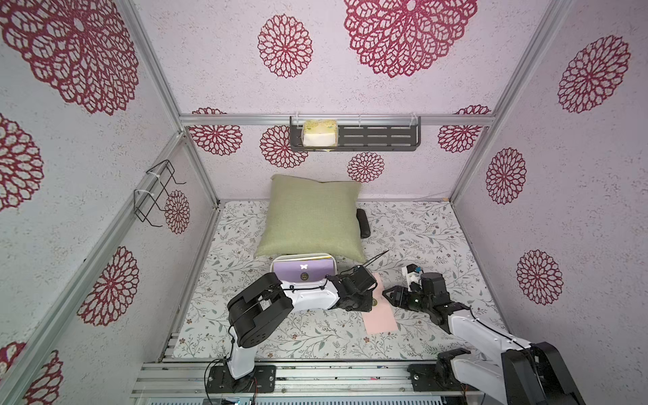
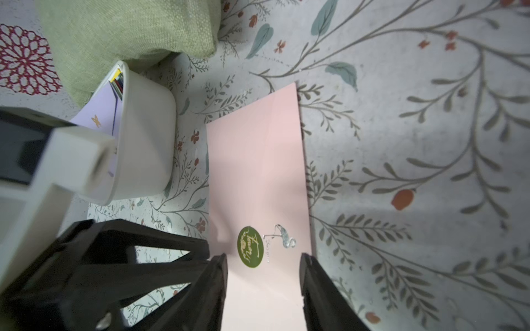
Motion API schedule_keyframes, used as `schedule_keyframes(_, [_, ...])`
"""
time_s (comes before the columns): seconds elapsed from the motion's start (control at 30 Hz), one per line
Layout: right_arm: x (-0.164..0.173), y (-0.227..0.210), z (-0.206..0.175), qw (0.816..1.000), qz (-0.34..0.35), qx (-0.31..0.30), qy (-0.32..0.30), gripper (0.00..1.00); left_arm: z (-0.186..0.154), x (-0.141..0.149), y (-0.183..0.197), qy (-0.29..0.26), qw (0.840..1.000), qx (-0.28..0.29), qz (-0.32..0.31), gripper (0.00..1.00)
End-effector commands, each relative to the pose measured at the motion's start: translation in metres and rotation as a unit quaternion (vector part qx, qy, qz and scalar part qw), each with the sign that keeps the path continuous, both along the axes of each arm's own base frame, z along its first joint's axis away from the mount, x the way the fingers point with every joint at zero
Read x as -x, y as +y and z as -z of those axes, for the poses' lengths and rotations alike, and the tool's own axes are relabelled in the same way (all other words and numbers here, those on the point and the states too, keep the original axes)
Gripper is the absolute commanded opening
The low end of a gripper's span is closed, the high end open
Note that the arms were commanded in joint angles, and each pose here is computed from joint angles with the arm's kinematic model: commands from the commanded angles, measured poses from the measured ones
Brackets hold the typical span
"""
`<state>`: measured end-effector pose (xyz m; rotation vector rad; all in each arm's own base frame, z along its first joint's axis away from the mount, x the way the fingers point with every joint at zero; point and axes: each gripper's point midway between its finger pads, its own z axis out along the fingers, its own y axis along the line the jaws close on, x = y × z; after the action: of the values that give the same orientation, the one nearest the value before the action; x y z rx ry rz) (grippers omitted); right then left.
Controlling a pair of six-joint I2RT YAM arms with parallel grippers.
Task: Put the sealed envelopes into the storage box
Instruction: Pick up the envelope from the center of the board.
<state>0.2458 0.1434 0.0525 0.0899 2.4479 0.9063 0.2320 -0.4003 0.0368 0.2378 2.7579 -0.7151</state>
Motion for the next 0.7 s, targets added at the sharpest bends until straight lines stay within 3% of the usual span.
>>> schedule_keyframes(0.0, [-0.005, -0.008, 0.003, 1.0, 0.009, 0.027, -0.011, 0.47, -0.033, -0.014, 0.0, -0.039, 0.999, 0.013, -0.01, 0.38])
schedule_keyframes(0.13, [-0.005, -0.011, 0.009, 0.999, 0.011, 0.036, -0.003, 0.48, -0.019, -0.009, 0.004, -0.019, 1.0, -0.001, -0.016, 0.38])
schedule_keyframes(0.33, [-0.003, -0.011, 0.018, 0.999, 0.011, 0.04, 0.009, 0.48, 0.004, -0.004, 0.004, 0.007, 1.0, -0.012, -0.016, 0.28])
schedule_keyframes(0.67, [-0.002, -0.012, 0.024, 0.999, 0.011, 0.046, 0.02, 0.48, 0.02, -0.001, 0.008, 0.021, 0.999, -0.026, -0.021, 0.23])
